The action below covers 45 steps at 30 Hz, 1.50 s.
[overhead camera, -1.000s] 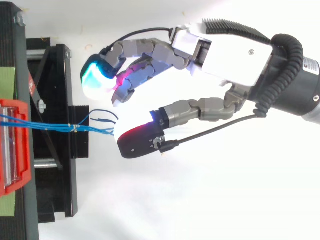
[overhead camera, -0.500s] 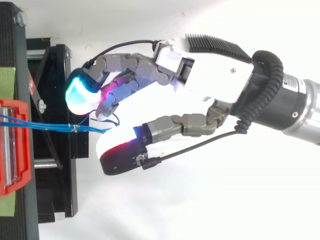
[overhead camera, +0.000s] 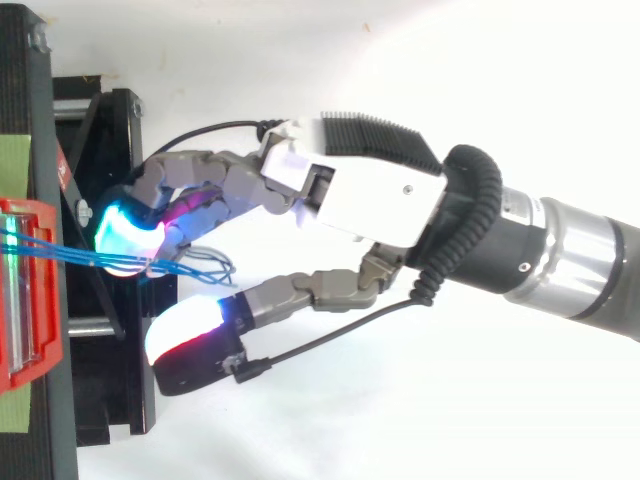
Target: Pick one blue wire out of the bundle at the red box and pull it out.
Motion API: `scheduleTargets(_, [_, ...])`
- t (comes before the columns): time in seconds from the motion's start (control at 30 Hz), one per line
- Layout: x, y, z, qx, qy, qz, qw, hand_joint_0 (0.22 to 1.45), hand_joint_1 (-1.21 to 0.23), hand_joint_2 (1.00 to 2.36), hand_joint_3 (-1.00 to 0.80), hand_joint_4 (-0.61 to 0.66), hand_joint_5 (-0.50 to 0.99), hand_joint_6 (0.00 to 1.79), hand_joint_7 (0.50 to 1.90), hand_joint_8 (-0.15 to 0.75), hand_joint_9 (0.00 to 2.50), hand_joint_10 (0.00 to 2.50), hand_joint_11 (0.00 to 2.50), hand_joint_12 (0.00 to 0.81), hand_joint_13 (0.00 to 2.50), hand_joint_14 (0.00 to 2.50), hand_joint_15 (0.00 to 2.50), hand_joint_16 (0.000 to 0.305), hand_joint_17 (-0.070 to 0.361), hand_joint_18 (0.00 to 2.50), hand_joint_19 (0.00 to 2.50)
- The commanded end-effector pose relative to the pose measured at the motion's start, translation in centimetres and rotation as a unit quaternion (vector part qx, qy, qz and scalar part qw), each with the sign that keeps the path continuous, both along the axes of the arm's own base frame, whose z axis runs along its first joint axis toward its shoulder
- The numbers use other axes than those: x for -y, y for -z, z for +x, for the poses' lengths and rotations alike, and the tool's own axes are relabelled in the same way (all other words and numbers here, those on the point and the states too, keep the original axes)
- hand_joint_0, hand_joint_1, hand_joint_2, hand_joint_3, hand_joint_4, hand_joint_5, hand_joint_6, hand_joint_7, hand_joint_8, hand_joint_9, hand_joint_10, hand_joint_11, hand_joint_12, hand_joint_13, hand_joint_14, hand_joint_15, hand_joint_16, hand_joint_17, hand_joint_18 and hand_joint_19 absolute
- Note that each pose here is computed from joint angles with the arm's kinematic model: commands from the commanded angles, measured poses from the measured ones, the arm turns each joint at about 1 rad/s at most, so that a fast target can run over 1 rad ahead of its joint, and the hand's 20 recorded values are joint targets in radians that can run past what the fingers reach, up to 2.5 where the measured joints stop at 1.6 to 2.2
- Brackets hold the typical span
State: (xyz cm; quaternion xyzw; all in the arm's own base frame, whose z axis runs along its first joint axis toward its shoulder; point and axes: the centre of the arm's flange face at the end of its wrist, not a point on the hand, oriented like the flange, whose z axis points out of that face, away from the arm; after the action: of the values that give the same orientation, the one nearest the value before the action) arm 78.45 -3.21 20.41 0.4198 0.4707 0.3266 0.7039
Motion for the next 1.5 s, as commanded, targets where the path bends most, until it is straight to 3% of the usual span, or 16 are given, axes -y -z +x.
scheduleTargets(0.0, [-0.1,0.2,0.4,0.0,-0.002,0.003,1.0,0.56,-0.65,1.0,-0.49,0.4,-0.12,0.5,1.0,0.35,0.78,0.01,0.41,0.444,0.74,0.01,0.25,0.058,0.131,0.65,0.35])
scheduleTargets(0.27, [-0.2,0.3,0.4,0.0,-0.01,0.01,0.9999,0.58,-0.64,1.0,-0.44,0.33,-0.1,0.5,1.17,0.349,0.8,0.01,0.41,0.44,0.76,0.01,0.26,0.057,0.129,0.66,0.36])
scheduleTargets(0.57, [-0.2,0.2,0.4,0.002,-0.01,0.01,0.9999,0.58,-0.6,1.01,-0.43,0.39,-0.11,0.5,1.01,0.346,0.81,0.01,0.38,0.437,0.78,0.01,0.26,0.057,0.128,0.67,0.37])
scheduleTargets(0.8, [0.5,0.3,0.3,0.001,-0.007,0.011,0.9999,0.59,-0.58,1.01,-0.41,0.43,-0.12,0.5,0.88,0.345,0.83,0.01,0.34,0.431,0.79,0.01,0.26,0.057,0.128,0.68,0.38])
scheduleTargets(0.97, [0.9,0.2,0.4,0.002,-0.011,0.011,0.9999,0.6,-0.58,1.01,-0.4,0.43,-0.12,0.5,0.87,0.344,0.83,0.01,0.34,0.432,0.8,0.01,0.26,0.057,0.129,0.68,0.38])
scheduleTargets(1.13, [1.5,0.3,0.3,0.001,-0.018,0.015,0.9997,0.62,-0.59,1.01,-0.35,0.41,-0.12,0.5,0.95,0.348,0.83,0.01,0.36,0.43,0.81,0.01,0.26,0.057,0.129,0.69,0.37])
scheduleTargets(1.2, [1.7,0.5,0.2,-0.008,-0.021,0.015,0.9996,0.62,-0.59,1.01,-0.35,0.39,-0.12,0.5,0.99,0.35,0.83,0.01,0.36,0.431,0.81,0.01,0.26,0.057,0.128,0.69,0.38])
scheduleTargets(1.47, [1.7,0.6,0.1,-0.011,-0.022,0.013,0.9996,0.63,-0.61,1.02,-0.3,0.33,-0.11,0.5,1.15,0.352,0.83,0.01,0.37,0.43,0.81,0.01,0.27,0.057,0.128,0.7,0.38])
